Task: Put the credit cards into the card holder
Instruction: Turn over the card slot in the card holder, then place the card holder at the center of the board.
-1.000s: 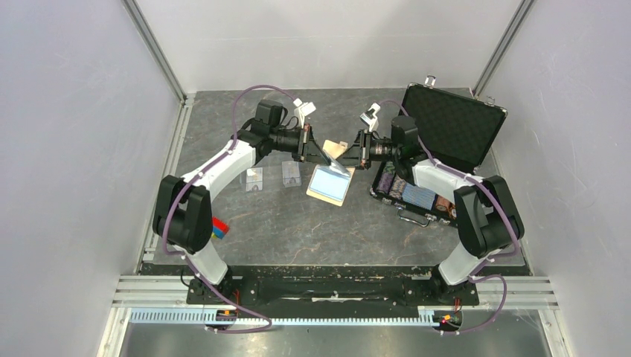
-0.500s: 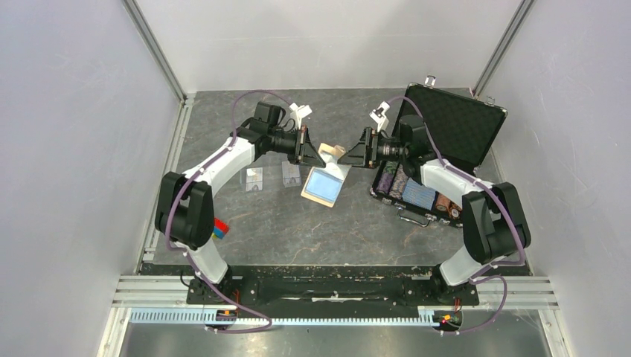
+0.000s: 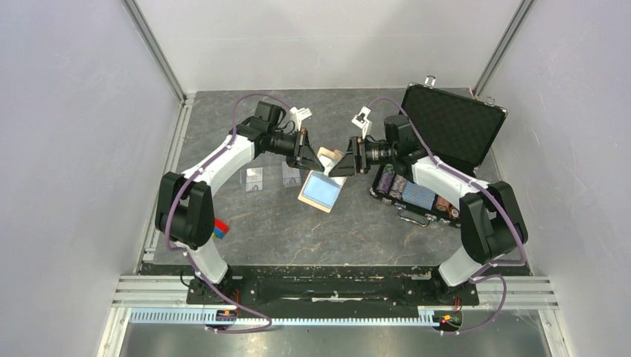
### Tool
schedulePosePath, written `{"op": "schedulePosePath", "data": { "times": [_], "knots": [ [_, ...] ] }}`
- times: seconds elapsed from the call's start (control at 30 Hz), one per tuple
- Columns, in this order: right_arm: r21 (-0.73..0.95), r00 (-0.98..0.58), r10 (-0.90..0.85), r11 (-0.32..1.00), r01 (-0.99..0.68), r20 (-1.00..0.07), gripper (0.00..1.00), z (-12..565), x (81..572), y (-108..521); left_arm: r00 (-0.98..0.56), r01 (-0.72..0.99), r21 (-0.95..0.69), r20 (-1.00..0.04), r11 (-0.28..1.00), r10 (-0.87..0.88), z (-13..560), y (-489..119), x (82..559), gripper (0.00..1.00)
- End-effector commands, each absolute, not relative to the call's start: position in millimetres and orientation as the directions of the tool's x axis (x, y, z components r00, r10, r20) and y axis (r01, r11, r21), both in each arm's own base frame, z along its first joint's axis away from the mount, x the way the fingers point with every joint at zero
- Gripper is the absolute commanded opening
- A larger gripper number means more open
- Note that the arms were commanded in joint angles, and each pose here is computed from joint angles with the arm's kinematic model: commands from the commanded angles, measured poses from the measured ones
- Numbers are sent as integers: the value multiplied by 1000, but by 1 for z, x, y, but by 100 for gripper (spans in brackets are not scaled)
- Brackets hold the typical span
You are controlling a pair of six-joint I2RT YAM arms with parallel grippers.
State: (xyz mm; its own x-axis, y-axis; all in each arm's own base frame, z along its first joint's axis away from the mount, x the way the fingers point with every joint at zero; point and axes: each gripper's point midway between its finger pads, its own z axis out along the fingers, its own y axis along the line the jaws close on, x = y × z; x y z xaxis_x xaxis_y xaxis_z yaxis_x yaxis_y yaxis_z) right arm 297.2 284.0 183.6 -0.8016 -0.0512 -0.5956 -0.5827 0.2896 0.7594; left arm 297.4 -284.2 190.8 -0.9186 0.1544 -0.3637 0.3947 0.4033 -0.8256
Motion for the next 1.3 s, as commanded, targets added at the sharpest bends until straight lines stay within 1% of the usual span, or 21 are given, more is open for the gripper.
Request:
{"op": "schedulePosePath", "data": {
  "times": [0.0, 0.13, 0.17, 0.23, 0.3, 0.43, 0.53, 0.6, 0.7, 0.73, 0.8, 0.87, 0.9, 1.0, 1.07, 1.27],
  "knots": [
    [709, -747, -98, 255, -657, -657, 68, 193, 299, 292, -893, 447, -841, -402, 303, 201, 213, -289, 285, 2],
    [708, -737, -120, 209, -674, -666, 44, 197, 298, 296, -884, 461, -845, -411, 272, 222, 216, -288, 276, 3],
    [709, -734, -127, 196, -678, -667, 37, 198, 296, 297, -884, 461, -845, -410, 271, 224, 216, -288, 275, 5],
    [711, -732, -139, 175, -681, -666, 20, 199, 294, 299, -883, 462, -843, -409, 275, 230, 215, -287, 273, 10],
    [716, -734, -147, 163, -679, -663, 1, 199, 291, 300, -882, 465, -836, -411, 290, 229, 213, -286, 274, 20],
    [715, -735, -146, 171, -678, -662, 0, 200, 289, 299, -872, 489, -792, -444, 366, 204, 210, -281, 281, 48],
    [719, -745, -134, 198, -666, -653, 0, 199, 291, 298, -857, 507, -736, -485, 447, 173, 210, -274, 292, 64],
    [725, -761, -115, 242, -645, -638, 0, 195, 295, 297, -846, 508, -686, -513, 521, 149, 209, -267, 301, 69],
    [766, -824, -72, 331, -552, -563, 0, 180, 295, 292, -825, 497, -611, -553, 617, 117, 210, -254, 312, 76],
    [763, -821, -43, 344, -547, -569, 0, 179, 298, 292, -820, 493, -596, -562, 634, 110, 210, -251, 315, 78],
    [789, -839, 15, 350, -506, -545, 0, 173, 293, 289, -814, 484, -574, -572, 661, 100, 210, -246, 317, 79],
    [834, -866, 103, 346, -430, -489, 0, 168, 288, 287, -813, 480, -568, -574, 668, 96, 210, -245, 317, 80],
    [846, -863, 149, 335, -415, -482, 0, 167, 286, 285, -815, 476, -568, -572, 672, 94, 210, -245, 317, 81],
    [891, -869, 270, 314, -328, -415, 0, 157, 278, 279, -817, 466, -563, -570, 683, 87, 208, -242, 317, 82],
    [905, -872, 315, 329, -271, -376, 0, 145, 274, 277, -814, 464, -555, -575, 690, 84, 208, -240, 316, 82],
    [907, -861, 395, 392, -156, -319, 0, 117, 266, 280, -812, 450, -540, -580, 711, 73, 206, -235, 314, 84]
  ]
}}
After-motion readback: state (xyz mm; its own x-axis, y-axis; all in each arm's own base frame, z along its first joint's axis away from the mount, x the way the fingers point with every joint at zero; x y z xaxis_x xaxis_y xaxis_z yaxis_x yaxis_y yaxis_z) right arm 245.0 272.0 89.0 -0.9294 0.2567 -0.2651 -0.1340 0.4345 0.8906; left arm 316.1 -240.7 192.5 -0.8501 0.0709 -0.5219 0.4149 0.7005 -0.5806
